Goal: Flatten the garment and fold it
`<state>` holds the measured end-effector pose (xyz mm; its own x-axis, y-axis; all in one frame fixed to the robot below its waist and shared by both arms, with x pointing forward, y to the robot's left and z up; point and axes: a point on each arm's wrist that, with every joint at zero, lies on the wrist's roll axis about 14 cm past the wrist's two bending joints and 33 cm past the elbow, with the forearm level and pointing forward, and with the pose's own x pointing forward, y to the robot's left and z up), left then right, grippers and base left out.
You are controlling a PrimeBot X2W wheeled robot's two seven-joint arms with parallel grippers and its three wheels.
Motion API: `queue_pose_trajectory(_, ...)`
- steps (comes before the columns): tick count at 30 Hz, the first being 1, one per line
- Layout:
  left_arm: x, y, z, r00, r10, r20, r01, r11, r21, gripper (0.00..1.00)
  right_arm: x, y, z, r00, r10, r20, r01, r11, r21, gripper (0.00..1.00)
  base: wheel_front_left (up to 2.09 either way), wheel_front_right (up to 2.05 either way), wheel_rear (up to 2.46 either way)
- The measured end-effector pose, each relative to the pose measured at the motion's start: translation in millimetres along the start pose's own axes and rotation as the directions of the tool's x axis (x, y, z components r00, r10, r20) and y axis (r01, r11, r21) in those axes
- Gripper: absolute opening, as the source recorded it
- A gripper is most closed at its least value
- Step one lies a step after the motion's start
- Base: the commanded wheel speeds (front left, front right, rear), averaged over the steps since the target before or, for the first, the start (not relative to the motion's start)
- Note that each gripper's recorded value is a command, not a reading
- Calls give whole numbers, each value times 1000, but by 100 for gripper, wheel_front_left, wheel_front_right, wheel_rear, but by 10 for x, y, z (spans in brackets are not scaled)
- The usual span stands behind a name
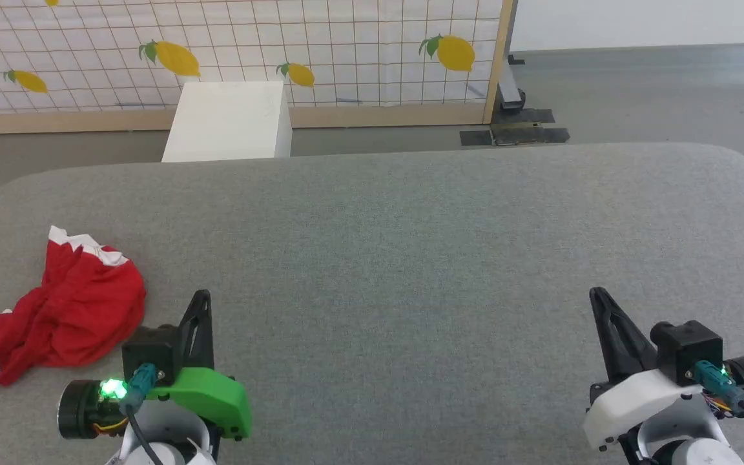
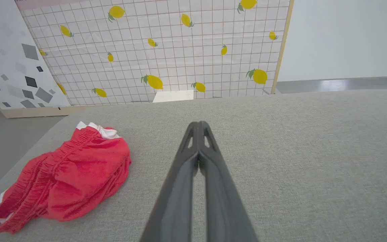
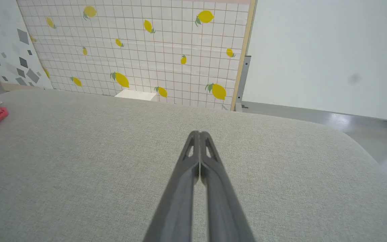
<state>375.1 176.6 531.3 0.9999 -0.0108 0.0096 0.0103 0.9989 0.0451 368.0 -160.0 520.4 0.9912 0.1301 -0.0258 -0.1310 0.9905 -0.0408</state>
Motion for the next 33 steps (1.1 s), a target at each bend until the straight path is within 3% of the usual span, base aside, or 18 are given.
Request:
queue_pose_trajectory(18,0,0,0,1000,0,0,0,1000,0,0,0,0,0,1000,0,0,0,1000,0,0,0,0,0)
queue_pose_trajectory(19,0,-1,-1,1000,0,0,0,1000,0,100,0,0,-1,1000,0,0,0,1000,0,100,0,0,0)
queue_pose_trajectory(33,-9,-11,-25,1000,-3,1,3,1000,-11,100,0,-6,-24,1000,-2,1,2,1000,20,100,0,0,0)
